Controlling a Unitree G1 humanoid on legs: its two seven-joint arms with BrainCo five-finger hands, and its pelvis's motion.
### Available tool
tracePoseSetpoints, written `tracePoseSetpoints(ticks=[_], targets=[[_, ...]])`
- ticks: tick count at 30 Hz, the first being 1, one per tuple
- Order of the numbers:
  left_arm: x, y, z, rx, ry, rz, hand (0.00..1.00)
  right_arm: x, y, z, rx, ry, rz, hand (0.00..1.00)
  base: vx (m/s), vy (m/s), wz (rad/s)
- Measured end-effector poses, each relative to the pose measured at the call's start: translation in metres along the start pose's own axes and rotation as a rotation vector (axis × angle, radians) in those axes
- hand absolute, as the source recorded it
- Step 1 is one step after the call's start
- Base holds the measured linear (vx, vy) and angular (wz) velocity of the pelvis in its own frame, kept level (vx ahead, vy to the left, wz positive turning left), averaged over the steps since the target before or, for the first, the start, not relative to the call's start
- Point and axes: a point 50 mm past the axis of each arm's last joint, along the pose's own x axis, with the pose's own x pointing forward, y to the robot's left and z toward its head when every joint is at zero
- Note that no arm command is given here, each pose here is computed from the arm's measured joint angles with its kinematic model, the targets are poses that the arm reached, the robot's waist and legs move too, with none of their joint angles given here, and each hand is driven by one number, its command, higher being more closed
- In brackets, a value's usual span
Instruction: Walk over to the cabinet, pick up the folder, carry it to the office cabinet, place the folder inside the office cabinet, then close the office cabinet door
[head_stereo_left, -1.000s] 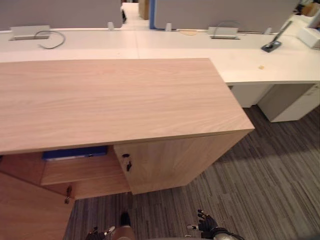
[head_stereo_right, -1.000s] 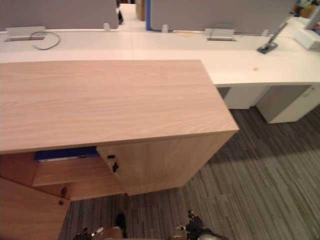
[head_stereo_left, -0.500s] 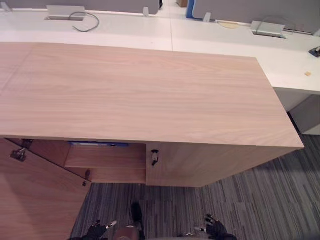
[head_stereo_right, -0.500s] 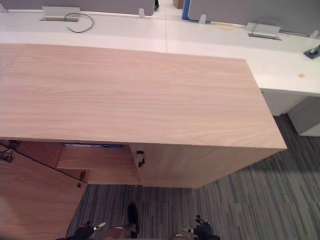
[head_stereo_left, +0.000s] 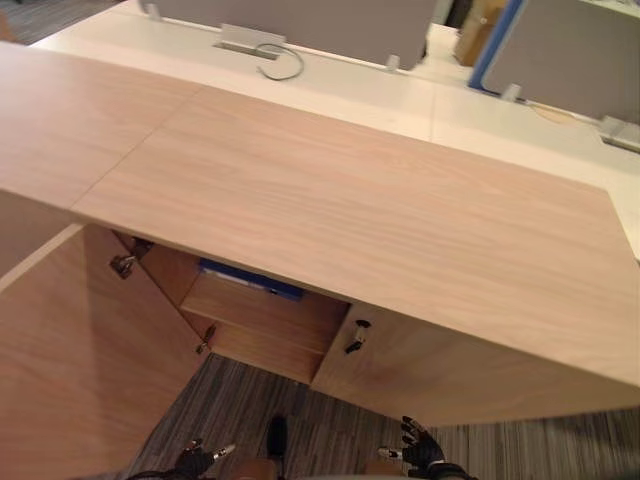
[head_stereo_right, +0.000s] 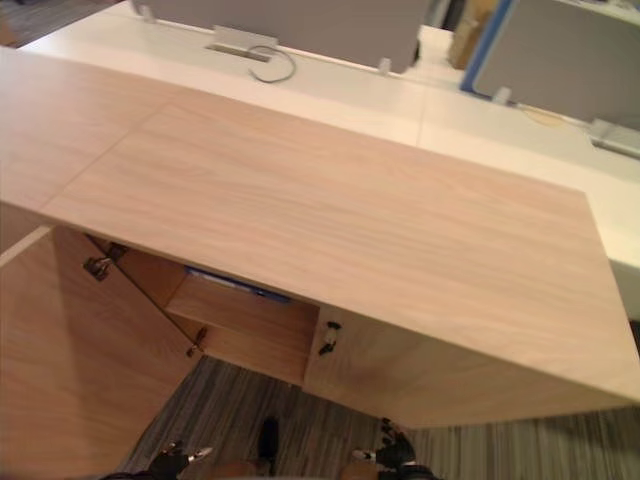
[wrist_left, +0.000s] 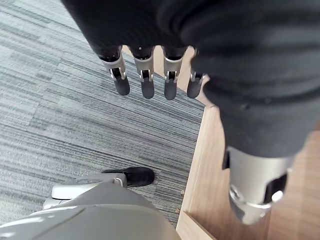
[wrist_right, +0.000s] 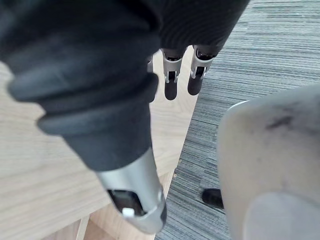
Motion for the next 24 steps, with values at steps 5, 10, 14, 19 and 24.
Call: tracePoseSetpoints(ticks=[5, 10, 14, 19, 24], targets=[[-0.003, 0.004, -0.012, -0.034, 0.033, 0.018, 0.0, 0.0, 0.0, -0.005, -0.004, 0.023, 0.022, 0.0, 0.05, -0.293, 0.25], [-0.002, 0.003, -0.007, -0.051, 0.02, 0.018, 0.0, 0.0, 0.0, -0.006, -0.014, 0.025, 0.036, 0.0, 0.02, -0.156, 0.47], [0.003, 0.0, 0.012, -0.085, -0.025, 0.017, 0.0, -0.004, -0.009, 0.002, -0.003, -0.026, 0.009, 0.0, -0.05, -0.02, 0.7], [0.004, -0.007, 0.024, -0.052, -0.058, -0.006, 0.0, -0.006, -0.025, 0.004, 0.005, -0.036, -0.042, 0.0, 0.05, 0.148, 0.5], [0.005, -0.012, 0.031, -0.036, -0.076, -0.024, 0.0, 0.0, -0.014, 0.0, 0.057, -0.004, -0.054, 0.0, 0.1, 0.113, 0.88]])
